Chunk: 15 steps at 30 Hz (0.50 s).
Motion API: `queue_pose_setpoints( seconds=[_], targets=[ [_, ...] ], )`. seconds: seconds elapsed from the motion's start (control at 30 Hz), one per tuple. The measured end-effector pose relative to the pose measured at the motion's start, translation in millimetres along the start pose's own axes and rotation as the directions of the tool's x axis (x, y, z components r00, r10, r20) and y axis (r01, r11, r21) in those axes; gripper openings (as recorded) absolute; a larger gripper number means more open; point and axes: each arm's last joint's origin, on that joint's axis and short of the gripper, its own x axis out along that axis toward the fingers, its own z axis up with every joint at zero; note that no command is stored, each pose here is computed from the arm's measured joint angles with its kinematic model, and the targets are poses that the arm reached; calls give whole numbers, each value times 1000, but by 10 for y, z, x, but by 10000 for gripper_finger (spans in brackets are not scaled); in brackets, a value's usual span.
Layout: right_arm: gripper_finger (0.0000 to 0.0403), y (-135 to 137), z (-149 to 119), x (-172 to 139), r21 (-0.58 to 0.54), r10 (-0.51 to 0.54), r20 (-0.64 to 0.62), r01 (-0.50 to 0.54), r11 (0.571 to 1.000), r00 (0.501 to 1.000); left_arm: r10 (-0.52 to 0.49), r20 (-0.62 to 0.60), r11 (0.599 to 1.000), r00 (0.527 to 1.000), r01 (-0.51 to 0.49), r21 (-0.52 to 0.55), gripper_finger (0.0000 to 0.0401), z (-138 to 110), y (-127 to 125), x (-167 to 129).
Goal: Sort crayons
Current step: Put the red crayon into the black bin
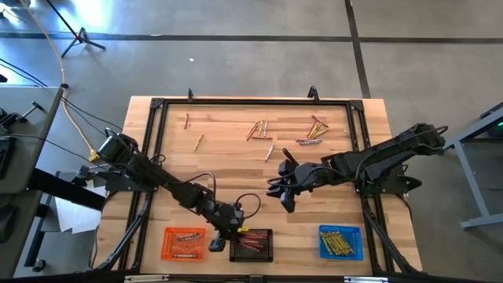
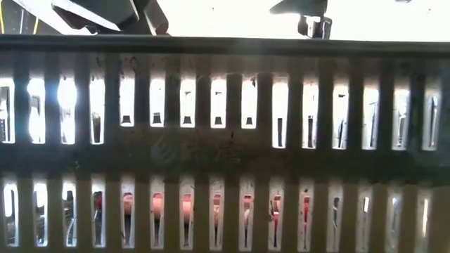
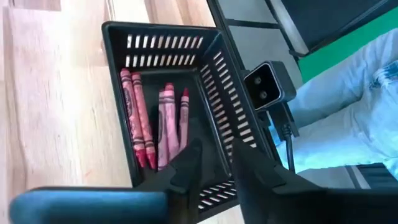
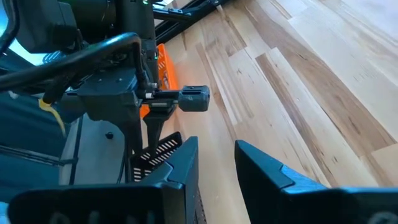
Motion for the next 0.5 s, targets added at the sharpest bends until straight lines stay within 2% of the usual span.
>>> queue_pose_setpoints(
  seconds=[0.13,0.27,0.4,0.5],
  targets=[
    [89,-11,-13,0,-2,-11,-13,11,1000,1000,7,0,1000,1000,-7,10,95,21,37,-10],
    [89,-25,-30,-1,-5,-26,-31,26,1000,999,55,-57,999,997,-54,3,98,143,107,-149],
    [89,-32,-36,-1,-13,-33,-37,32,999,999,213,-187,975,959,-220,-19,99,263,308,-419],
    [89,-39,-36,-2,-16,-52,-27,51,999,998,391,-262,912,882,-410,-21,99,344,536,-702]
  ],
)
